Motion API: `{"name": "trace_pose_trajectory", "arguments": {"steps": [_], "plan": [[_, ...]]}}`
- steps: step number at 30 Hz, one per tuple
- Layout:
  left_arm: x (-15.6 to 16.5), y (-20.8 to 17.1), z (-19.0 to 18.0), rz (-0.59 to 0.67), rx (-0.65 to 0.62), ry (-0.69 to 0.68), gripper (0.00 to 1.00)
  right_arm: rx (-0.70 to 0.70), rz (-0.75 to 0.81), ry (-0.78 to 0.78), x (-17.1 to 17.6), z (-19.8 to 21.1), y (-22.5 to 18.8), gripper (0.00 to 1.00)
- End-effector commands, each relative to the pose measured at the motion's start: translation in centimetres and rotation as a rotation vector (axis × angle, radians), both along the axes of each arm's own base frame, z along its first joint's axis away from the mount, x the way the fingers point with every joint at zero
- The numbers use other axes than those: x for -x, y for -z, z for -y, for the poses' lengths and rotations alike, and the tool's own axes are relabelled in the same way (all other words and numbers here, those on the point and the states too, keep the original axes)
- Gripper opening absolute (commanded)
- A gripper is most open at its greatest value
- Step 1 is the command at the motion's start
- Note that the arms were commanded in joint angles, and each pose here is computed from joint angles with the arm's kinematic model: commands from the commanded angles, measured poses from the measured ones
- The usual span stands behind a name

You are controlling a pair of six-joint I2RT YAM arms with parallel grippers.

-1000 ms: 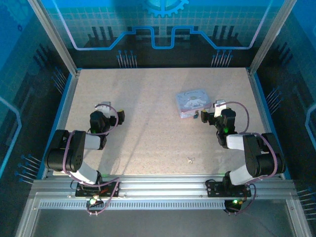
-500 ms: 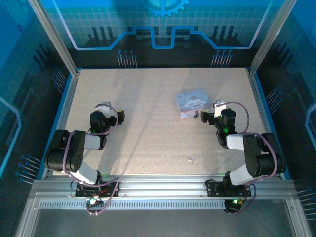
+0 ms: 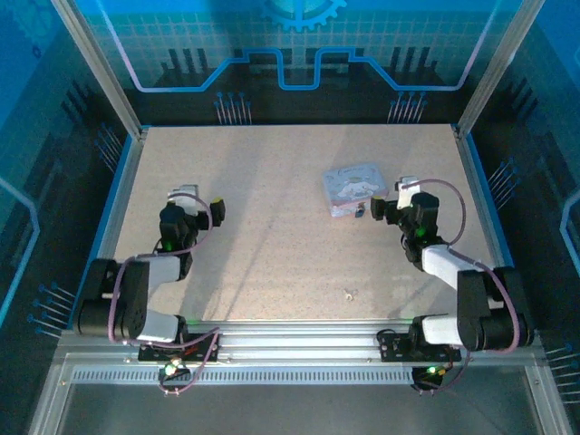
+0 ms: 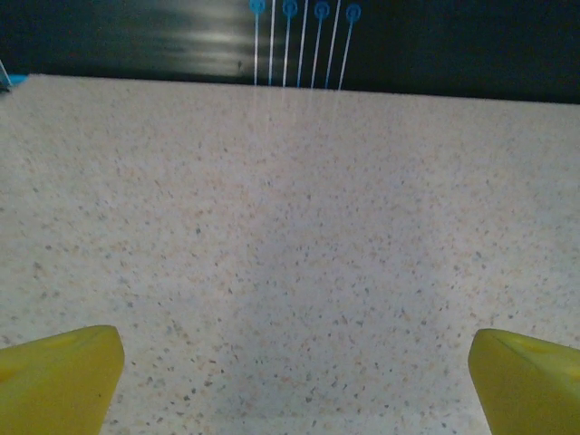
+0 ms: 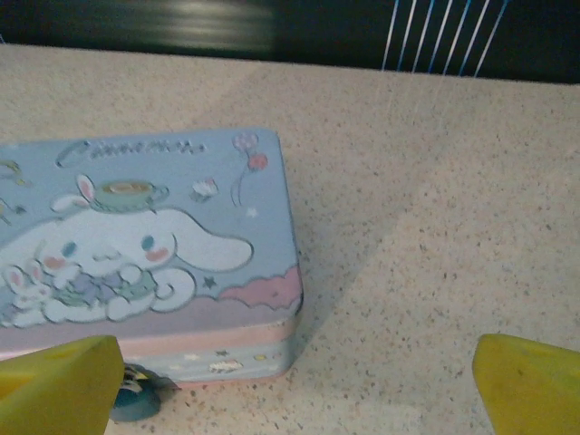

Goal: Unlock the padlock with the key

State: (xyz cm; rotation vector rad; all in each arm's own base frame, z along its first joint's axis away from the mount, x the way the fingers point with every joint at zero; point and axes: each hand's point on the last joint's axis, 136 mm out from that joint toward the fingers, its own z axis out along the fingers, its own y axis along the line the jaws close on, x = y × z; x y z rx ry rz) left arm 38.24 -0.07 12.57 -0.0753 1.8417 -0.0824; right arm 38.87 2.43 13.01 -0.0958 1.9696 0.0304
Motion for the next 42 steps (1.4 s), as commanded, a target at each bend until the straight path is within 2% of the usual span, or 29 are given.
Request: {"name": "trace_pose_trajectory", "arguments": {"steps": [1,7,14,16,21,27,36,42], "plan": [[0.5,-2.0,-0.6,-0.001,0.030,-0.045,0.99,-0.071,-0.055,-0.014,0.7,-0.3,-0.8,1.00],[0.7,-4.5,-0.6,-0.065,0.256,-0.113,0.99,-0.152,-0.103,-0.028,1.2,-0.7,-2.0,1.00],[-0.1,-4.3,4.7,-0.243,0.640,0.037,0.99,-0.397,-0.183,-0.070,0.4,-0.5,-2.5,1.00],[-0.4,-3.9,6.7,-0.289,0.697,0.072,0.99,-0.474,-0.224,-0.058,-0.3,-0.1,-1.8,1.00],[-1.2,-2.9,13.5,-0.424,0.768,0.197,0.99,-0.544,-0.310,-0.077,-2.4,-0.2,-0.5,0.94],[-2.4,-1.5,21.7,-0.544,0.781,0.327,0.98,-0.565,-0.363,-0.064,-5.5,0.1,1.0,1.00],[-4.8,0.3,29.6,-0.612,0.845,0.435,0.97,-0.634,-0.420,-0.146,-8.1,-1.4,3.0,1.00],[-6.1,1.8,33.0,-0.654,0.845,0.462,0.96,-0.684,-0.459,-0.222,-9.1,-2.6,3.5,1.00]]}}
